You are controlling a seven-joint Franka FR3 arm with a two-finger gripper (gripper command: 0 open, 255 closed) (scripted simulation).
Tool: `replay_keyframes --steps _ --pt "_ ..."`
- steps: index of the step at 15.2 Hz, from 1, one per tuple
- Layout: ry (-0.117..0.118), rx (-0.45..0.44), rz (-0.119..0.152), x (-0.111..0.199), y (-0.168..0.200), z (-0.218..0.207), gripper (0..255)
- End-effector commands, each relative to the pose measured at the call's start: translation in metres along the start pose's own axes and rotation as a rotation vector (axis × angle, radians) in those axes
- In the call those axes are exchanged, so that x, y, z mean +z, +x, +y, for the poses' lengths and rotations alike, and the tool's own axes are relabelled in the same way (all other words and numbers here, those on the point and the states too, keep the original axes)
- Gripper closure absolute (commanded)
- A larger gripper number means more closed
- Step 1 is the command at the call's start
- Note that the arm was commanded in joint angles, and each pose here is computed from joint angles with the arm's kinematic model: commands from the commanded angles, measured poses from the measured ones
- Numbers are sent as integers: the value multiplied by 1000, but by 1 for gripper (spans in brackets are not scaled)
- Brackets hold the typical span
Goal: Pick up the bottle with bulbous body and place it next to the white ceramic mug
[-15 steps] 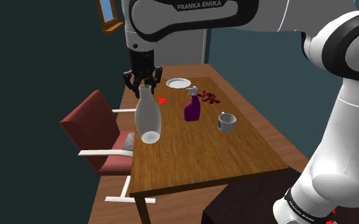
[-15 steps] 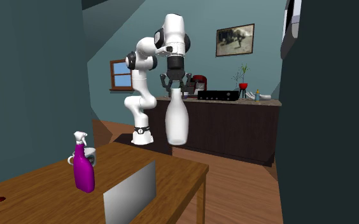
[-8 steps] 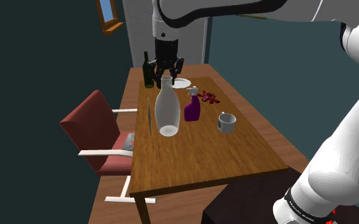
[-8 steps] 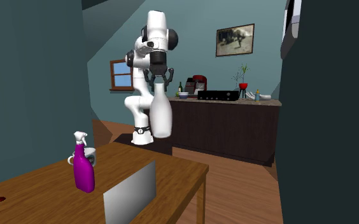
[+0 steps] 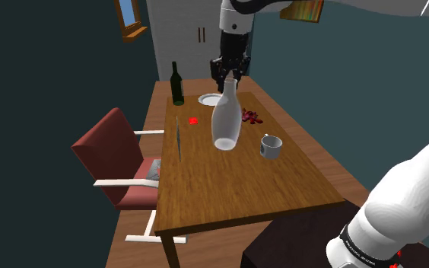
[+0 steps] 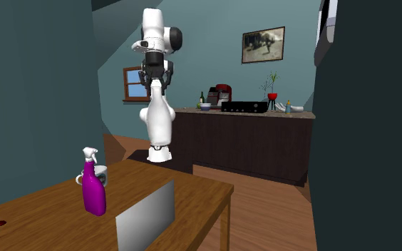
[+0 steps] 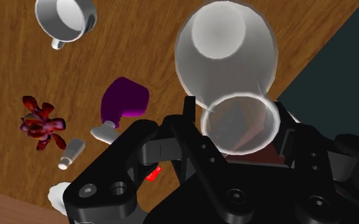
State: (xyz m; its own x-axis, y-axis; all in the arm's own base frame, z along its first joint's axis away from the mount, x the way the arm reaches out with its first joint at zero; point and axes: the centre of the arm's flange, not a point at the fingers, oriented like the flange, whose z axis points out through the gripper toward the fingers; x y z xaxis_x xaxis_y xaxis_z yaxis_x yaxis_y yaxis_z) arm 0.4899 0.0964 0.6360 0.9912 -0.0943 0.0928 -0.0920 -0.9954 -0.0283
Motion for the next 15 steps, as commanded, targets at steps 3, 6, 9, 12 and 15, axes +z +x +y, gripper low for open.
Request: replay_keyframes --steps 3,6,9,12,15 --pt "1 -1 0 -18 -7 49 255" --pt "1 -1 0 -31 -15 86 255" --pt "1 -1 0 -43 -22 122 255" --pt "1 -1 0 -56 -30 159 255" --pt "1 -1 0 -69 -38 196 255"
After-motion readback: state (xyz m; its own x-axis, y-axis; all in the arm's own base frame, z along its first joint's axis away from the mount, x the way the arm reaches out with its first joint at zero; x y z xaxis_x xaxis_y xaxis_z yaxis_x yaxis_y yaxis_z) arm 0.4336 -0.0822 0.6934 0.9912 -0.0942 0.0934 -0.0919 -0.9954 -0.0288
